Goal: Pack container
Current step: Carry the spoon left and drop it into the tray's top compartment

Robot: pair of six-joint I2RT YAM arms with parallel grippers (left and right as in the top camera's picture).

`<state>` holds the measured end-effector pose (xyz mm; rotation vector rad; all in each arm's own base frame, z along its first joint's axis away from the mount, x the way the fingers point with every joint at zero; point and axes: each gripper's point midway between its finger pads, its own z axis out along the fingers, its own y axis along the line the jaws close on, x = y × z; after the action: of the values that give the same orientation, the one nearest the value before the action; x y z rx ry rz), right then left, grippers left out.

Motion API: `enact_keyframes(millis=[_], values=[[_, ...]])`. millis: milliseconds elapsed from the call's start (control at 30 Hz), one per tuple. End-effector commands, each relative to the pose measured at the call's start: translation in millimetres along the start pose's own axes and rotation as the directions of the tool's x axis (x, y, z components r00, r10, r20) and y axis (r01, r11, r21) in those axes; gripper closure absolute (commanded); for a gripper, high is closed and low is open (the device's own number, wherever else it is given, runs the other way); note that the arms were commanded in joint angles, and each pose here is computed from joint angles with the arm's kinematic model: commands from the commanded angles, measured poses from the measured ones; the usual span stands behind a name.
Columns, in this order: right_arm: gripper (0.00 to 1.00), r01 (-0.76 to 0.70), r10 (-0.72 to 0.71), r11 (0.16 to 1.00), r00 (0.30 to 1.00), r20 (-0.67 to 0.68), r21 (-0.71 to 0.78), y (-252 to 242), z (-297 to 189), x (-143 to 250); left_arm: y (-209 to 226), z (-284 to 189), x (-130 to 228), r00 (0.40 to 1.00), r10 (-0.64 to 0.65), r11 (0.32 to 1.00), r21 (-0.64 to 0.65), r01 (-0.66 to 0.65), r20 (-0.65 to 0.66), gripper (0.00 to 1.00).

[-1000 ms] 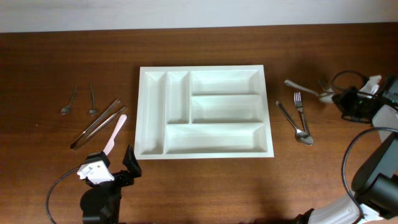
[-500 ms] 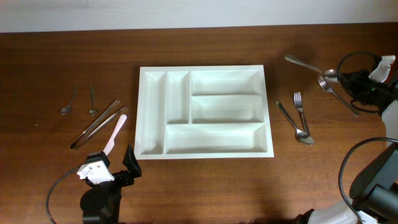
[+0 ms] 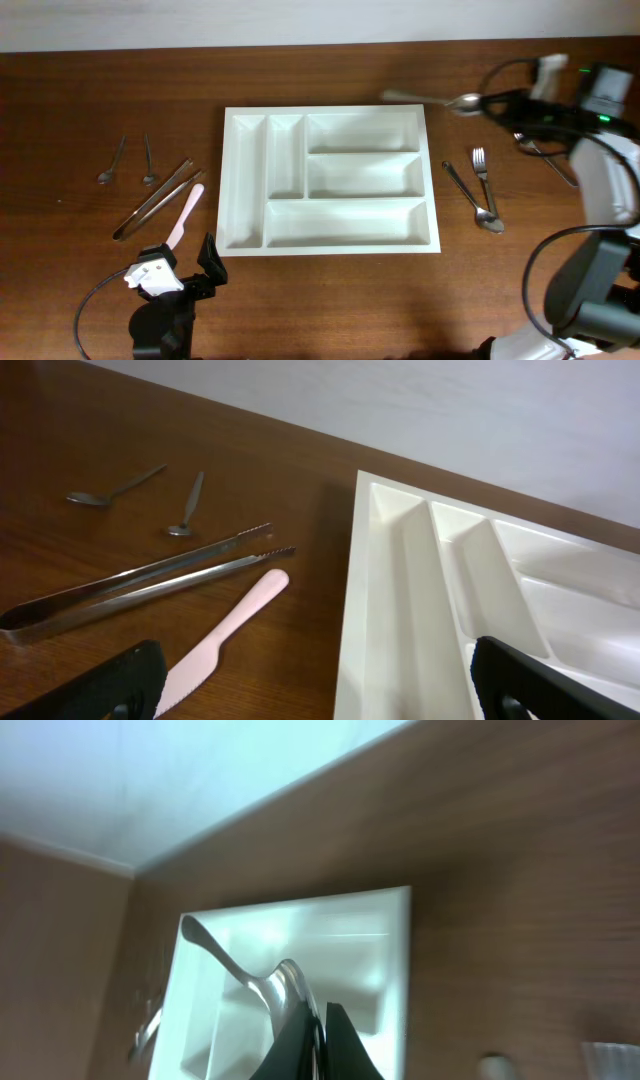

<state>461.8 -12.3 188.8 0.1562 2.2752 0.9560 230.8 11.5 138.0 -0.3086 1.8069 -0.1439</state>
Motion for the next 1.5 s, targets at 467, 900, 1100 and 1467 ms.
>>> enact_keyframes(millis=[467, 900, 1100, 1467], values=[[0.96, 0.107, -0.078, 0.989, 0.966, -0.248, 0.103, -8, 95, 68, -1, 0, 1, 1.000, 0.014, 1.000, 0.007, -0.014, -0.001, 0.01], [0.38, 0.092, -0.059, 0.990, 0.959, -0.276, 0.108, -9, 129, 84, -1, 0, 1, 1.000, 0.014, 1.000, 0.007, -0.014, -0.001, 0.01], [0.29, 0.091, -0.059, 0.990, 0.961, -0.271, 0.107, 3, 123, 69, -1, 0, 1, 1.000, 0.014, 1.000, 0.008, -0.014, -0.001, 0.01], [0.22, 0.124, -0.063, 0.920, 0.983, -0.172, 0.371, -1, 36, -30, -1, 0, 1, 1.000, 0.014, 1.000, 0.007, -0.014, -0.001, 0.01]])
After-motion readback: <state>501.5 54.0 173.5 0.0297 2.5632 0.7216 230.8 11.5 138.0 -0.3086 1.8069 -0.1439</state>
